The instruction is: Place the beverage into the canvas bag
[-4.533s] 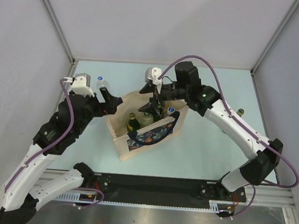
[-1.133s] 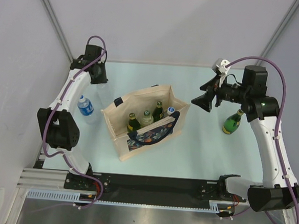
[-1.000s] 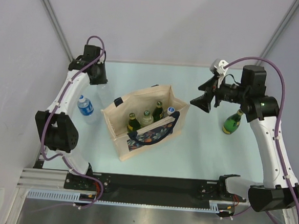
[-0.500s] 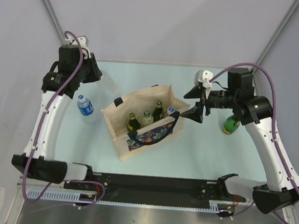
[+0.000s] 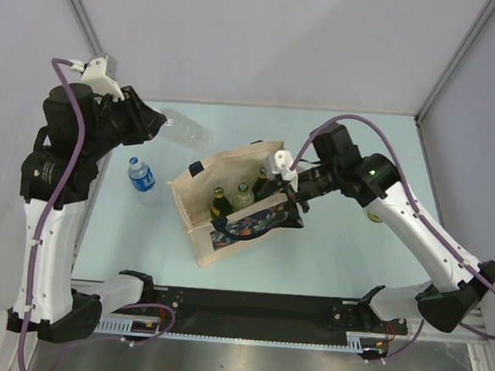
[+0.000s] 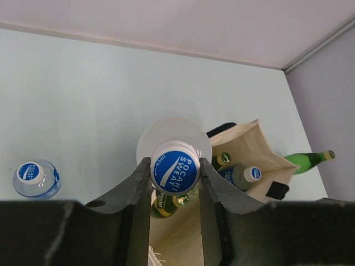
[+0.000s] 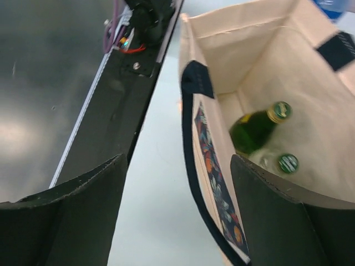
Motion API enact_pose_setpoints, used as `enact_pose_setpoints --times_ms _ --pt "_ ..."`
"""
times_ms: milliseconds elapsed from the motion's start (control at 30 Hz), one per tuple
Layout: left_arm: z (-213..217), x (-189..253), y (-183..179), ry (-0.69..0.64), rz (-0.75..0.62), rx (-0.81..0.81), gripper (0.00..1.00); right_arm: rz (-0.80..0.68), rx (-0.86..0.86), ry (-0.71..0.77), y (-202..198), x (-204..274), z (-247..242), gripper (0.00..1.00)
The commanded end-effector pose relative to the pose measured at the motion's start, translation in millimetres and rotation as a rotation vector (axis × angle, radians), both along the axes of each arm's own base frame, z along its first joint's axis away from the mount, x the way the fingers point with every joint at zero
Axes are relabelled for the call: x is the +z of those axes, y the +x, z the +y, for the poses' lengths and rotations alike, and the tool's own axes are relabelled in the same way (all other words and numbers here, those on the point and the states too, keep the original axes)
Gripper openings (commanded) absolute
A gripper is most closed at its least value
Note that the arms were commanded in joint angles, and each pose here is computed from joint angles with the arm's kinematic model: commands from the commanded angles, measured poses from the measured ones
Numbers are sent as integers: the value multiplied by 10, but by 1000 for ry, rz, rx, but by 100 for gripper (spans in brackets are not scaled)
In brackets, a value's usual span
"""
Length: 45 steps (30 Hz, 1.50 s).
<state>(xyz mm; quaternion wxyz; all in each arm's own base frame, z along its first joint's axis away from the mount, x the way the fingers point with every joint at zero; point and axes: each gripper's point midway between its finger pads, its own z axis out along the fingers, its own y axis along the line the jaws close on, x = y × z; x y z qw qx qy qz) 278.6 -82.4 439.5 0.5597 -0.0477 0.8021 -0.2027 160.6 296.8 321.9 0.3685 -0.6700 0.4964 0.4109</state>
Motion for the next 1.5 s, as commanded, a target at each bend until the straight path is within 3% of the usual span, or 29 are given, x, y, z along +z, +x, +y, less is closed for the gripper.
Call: enact_pose_setpoints --times_ms 0,267,600,833,933,1000,1100,1300,1467 --pt "-138 803 -388 -127 -240 -83 0 -112 103 -50 -125 -82 175 80" --pt "-222 976 -713 -148 -257 -166 0 -104 165 -116 -213 -346 433 77" --pt "-393 737 -854 -161 -168 -281 0 -154 225 -179 -443 -657 460 34" --pt "-411 468 -893 -130 -85 -306 0 -200 218 -129 -502 -616 593 22" --pt "-392 438 -888 -119 -79 -297 0 -246 243 -65 -535 -359 578 24" --pt "-386 423 -872 -114 -77 -294 0 -277 271 -1 -563 -138 558 40" --pt "-378 400 -832 -104 -72 -288 0 -306 277 37 -562 17 582 56" --pt "-369 320 -784 -85 -55 -284 0 -307 173 -14 -135 -108 728 60" --pt "-346 262 -719 -57 -45 -276 0 -329 189 -65 2 -319 834 59"
